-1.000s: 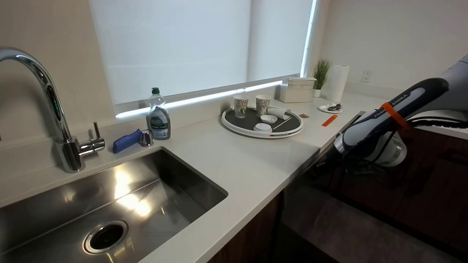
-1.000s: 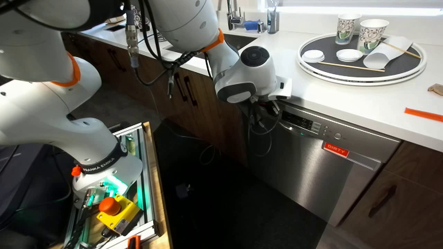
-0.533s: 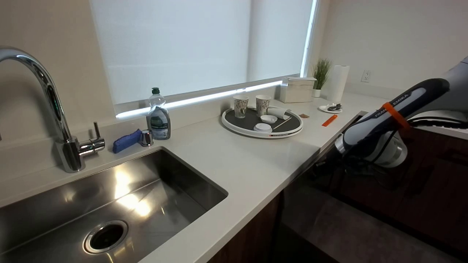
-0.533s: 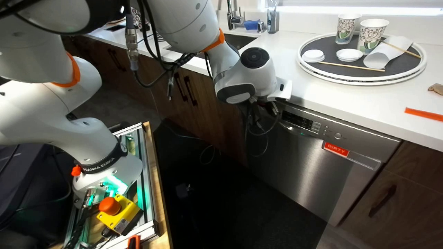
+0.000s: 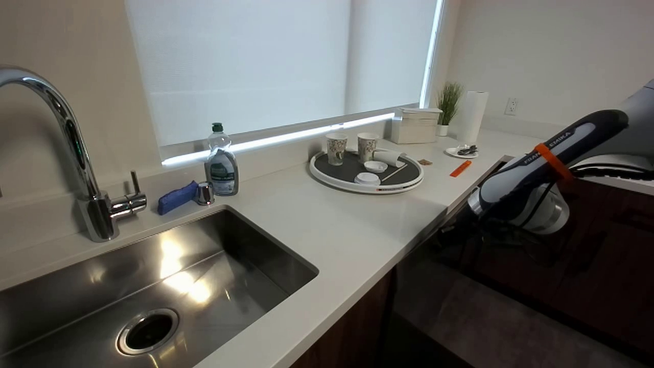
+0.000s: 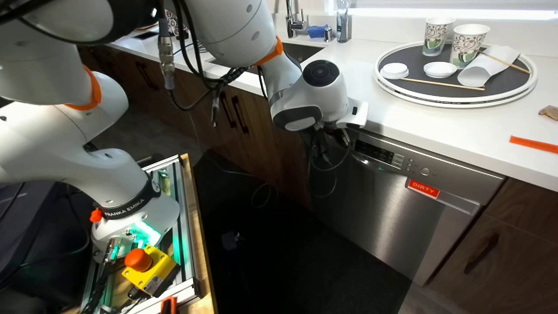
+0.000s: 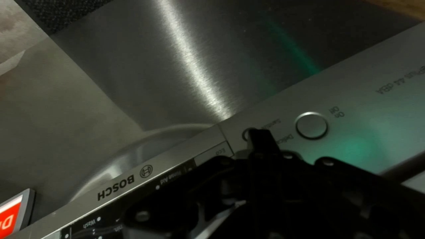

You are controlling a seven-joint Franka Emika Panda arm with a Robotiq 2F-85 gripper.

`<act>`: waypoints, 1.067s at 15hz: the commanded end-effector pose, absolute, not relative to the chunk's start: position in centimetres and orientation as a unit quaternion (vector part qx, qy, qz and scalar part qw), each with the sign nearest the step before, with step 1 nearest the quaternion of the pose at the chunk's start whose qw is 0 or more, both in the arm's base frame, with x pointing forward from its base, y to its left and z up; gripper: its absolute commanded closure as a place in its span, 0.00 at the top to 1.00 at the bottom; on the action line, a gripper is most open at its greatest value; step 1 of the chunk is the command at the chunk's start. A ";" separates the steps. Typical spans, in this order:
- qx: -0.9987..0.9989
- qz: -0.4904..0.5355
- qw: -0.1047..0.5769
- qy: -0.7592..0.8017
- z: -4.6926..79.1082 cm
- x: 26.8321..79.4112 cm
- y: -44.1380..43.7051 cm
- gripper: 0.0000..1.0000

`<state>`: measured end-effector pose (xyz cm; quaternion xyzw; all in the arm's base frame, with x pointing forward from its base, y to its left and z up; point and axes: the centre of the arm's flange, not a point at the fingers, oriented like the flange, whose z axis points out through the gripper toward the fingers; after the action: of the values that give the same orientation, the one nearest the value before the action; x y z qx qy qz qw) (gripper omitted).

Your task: Press a button the dishwasher

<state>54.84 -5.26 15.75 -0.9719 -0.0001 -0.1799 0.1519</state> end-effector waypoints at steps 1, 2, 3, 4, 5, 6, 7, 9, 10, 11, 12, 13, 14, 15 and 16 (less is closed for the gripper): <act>-0.976 -0.176 0.125 -0.028 18.0 56.6 -4.1 0.00; -0.978 -0.168 0.117 -0.037 18.1 56.4 -4.0 0.00; -0.980 -0.160 0.107 -0.045 18.5 56.2 -4.0 0.00; -0.982 -0.150 0.097 -0.056 19.0 56.0 -3.9 0.00; -0.984 -0.142 0.087 -0.066 19.5 55.9 -3.8 0.00; -0.985 -0.135 0.079 -0.074 20.0 55.9 -3.6 0.00; -0.986 -0.123 0.071 -0.087 20.6 55.8 -3.4 0.00; -0.989 -0.091 0.052 -0.106 21.4 55.5 -3.2 0.00; -0.990 -0.072 0.041 -0.112 21.8 55.2 -3.1 0.00; -0.991 -0.054 0.033 -0.119 22.0 54.9 -3.2 0.00; -0.991 -0.040 0.025 -0.122 22.4 54.6 -3.2 0.00; -0.992 -0.027 0.020 -0.125 22.6 54.4 -3.4 0.00; -0.992 -0.015 0.014 -0.127 22.9 54.2 -3.4 0.02; -0.992 -0.006 0.006 -0.129 23.2 53.9 -3.4 0.27; -0.991 0.002 0.002 -0.133 23.5 53.6 -3.5 0.27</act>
<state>54.46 -3.68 22.49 -0.9922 -0.1189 -0.0282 0.0265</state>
